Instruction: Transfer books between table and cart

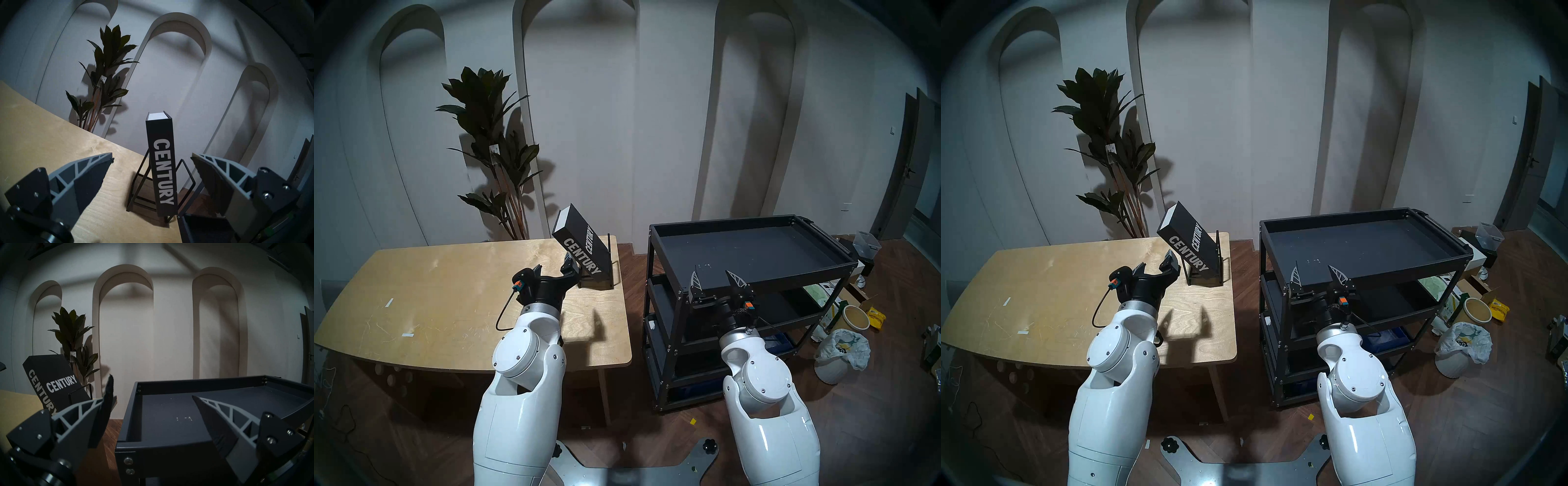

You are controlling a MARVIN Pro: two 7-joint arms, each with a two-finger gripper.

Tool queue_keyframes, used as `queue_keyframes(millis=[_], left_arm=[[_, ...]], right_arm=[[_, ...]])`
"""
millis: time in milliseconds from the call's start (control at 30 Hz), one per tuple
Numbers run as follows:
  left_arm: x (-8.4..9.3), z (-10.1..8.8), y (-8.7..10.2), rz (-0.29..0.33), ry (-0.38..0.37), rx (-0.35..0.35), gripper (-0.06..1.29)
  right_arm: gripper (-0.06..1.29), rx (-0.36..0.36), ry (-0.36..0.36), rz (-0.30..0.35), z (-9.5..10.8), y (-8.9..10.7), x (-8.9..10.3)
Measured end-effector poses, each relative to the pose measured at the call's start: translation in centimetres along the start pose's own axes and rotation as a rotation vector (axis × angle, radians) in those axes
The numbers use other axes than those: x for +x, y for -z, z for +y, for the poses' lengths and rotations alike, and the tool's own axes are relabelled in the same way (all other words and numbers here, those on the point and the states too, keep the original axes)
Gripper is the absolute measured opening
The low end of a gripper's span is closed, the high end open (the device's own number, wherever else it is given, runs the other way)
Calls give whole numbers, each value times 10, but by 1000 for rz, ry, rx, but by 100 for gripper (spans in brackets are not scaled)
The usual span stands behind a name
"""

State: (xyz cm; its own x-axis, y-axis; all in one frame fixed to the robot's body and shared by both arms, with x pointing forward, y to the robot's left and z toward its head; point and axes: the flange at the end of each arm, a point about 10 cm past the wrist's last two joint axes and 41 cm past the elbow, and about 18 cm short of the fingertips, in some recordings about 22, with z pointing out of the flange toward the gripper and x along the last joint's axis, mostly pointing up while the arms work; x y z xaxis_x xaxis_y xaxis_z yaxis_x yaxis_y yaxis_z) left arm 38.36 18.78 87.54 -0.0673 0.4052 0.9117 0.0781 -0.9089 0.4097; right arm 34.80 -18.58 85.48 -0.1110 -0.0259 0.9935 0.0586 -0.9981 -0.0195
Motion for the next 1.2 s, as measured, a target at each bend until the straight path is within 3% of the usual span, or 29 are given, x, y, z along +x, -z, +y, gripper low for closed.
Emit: queue_keyframes(millis=[633, 1200], left_arm=[[-8, 8, -49, 4, -10, 33, 123], [-10, 8, -91, 46, -59, 73, 123]], right_arm=[[121, -73, -27, 19, 13, -13, -2], [121, -83, -48, 37, 8, -17, -3]])
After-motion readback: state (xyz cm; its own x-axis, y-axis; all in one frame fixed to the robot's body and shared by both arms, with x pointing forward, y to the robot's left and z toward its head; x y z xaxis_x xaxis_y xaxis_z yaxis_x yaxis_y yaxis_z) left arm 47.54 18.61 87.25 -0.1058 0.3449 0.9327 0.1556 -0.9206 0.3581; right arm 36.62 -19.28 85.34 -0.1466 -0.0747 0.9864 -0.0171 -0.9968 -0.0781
